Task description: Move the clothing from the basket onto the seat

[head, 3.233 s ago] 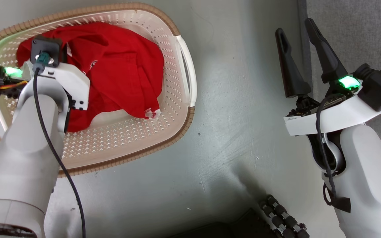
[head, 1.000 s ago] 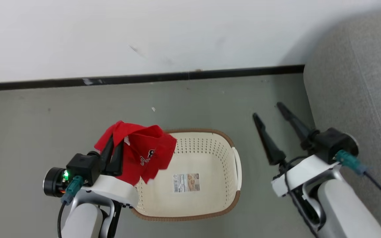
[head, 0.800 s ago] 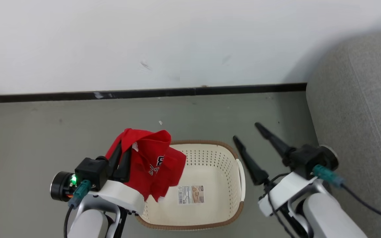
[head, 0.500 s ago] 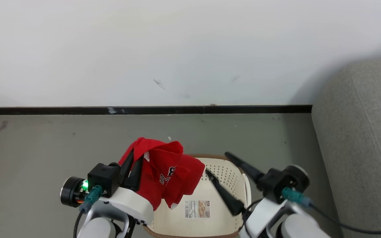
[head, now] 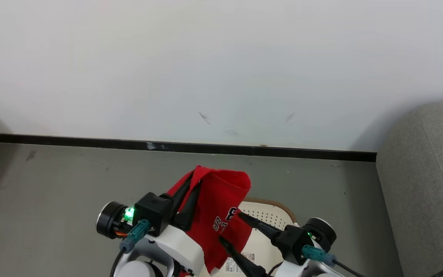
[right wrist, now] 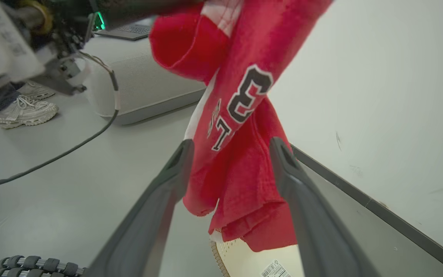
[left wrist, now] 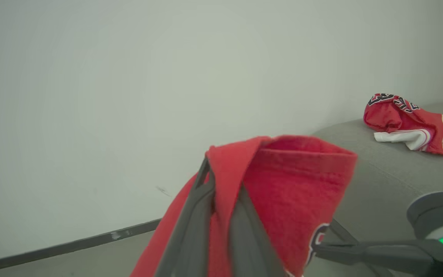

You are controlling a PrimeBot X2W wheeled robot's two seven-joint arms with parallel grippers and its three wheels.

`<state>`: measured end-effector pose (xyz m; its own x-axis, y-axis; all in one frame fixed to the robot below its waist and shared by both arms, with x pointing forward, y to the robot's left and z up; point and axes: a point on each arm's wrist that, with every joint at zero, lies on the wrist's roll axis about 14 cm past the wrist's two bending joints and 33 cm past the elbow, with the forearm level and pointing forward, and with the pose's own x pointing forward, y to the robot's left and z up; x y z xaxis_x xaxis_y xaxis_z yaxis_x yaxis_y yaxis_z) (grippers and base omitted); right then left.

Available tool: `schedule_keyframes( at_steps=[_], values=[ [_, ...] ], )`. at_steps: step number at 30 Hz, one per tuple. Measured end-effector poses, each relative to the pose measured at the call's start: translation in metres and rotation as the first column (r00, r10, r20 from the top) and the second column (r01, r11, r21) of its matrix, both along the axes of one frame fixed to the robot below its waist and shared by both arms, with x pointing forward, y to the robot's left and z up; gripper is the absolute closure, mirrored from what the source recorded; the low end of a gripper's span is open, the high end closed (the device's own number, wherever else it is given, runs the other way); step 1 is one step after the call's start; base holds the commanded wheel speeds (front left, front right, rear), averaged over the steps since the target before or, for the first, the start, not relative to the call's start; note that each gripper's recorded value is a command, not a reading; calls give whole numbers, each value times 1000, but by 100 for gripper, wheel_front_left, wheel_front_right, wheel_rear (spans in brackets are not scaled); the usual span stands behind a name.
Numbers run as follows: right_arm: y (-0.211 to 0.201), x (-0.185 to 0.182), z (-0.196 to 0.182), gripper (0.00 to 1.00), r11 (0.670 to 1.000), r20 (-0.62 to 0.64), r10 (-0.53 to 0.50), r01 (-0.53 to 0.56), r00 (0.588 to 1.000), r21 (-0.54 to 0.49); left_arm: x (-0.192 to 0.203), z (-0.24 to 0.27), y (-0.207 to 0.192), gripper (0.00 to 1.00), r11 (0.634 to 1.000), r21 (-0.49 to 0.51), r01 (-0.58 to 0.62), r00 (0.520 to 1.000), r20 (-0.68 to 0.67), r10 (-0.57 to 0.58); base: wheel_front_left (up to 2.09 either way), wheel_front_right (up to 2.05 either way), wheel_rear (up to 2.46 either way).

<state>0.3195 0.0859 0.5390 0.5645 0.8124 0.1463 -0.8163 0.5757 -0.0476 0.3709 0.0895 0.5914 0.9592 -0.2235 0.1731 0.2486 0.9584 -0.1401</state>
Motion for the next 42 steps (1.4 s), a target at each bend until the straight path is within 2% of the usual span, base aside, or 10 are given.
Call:
schedule_keyframes(
  at_steps=[5,10,11,12,13,25,33,38,41,42],
  values=[
    [2,3,5,0,1000,13,-1,1,1000,-1,-13,13,-10,91,999,3,38,999,25,-38,0,0,0],
    [6,5,11,0,1000,19,4,-4,1000,10,-25,26,-19,95,997,-1,74,996,48,-74,0,0,0],
    [6,4,11,9,1000,20,6,-6,1000,9,-28,28,-20,96,997,-6,80,996,49,-80,0,0,0],
    [7,4,11,10,1000,21,9,-9,1000,9,-30,28,-21,96,996,-8,85,995,50,-84,0,0,0],
    [8,4,12,0,1000,20,10,-10,1000,12,-32,28,-22,96,996,-7,87,995,47,-87,0,0,0],
    [11,7,11,0,1000,6,12,-12,1000,24,-40,29,-13,92,998,-29,52,999,19,-51,0,0,0],
    [4,13,11,0,999,1,-17,17,1000,30,-40,29,-14,85,998,-38,48,999,4,-48,0,0,0],
    [0,16,11,0,999,-1,-33,33,999,33,-39,30,-14,76,998,-43,45,999,5,-45,0,0,0],
    [-3,17,12,0,999,0,-41,41,999,34,-39,25,-12,56,998,-47,32,999,-16,-33,0,0,0],
    [-3,17,12,0,998,0,-44,44,999,36,-39,22,-10,45,999,-47,26,999,-23,-27,0,0,0]
  ],
)
